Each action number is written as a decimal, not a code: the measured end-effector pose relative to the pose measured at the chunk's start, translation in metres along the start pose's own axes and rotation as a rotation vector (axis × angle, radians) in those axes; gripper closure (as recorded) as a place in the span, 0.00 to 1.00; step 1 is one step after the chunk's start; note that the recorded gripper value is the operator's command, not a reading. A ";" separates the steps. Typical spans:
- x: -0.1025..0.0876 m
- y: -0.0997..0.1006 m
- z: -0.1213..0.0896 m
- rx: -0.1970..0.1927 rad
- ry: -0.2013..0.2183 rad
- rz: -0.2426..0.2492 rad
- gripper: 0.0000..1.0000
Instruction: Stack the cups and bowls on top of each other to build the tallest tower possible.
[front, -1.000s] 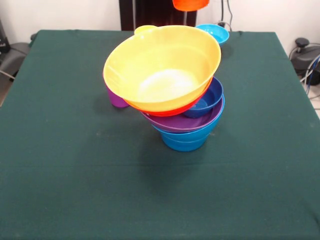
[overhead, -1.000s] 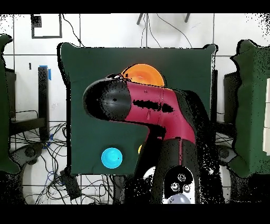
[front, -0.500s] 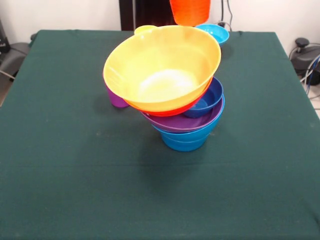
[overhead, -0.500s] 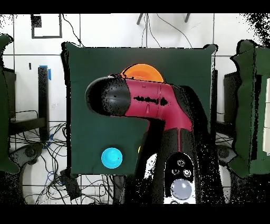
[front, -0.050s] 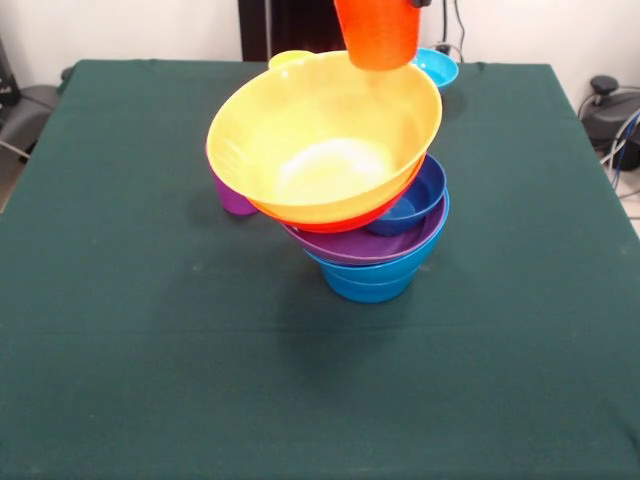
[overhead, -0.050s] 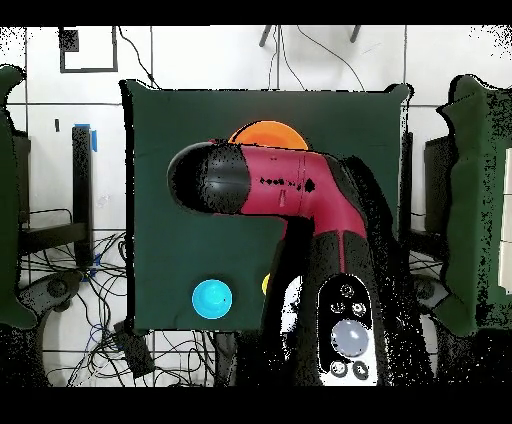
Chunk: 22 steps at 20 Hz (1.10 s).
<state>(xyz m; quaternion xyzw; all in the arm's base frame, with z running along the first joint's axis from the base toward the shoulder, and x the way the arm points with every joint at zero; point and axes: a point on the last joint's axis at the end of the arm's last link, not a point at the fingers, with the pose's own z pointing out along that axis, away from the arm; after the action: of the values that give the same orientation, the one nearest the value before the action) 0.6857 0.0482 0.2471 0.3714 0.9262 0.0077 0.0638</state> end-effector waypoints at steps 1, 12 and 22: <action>-0.001 0.000 0.000 -0.002 0.001 -0.001 1.00; -0.019 0.000 0.000 -0.027 -0.009 -0.012 1.00; -0.032 -0.002 0.002 -0.035 -0.028 -0.038 1.00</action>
<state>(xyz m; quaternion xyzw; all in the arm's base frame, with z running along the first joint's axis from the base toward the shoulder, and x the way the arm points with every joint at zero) 0.7078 0.0248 0.2487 0.3525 0.9319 0.0174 0.0833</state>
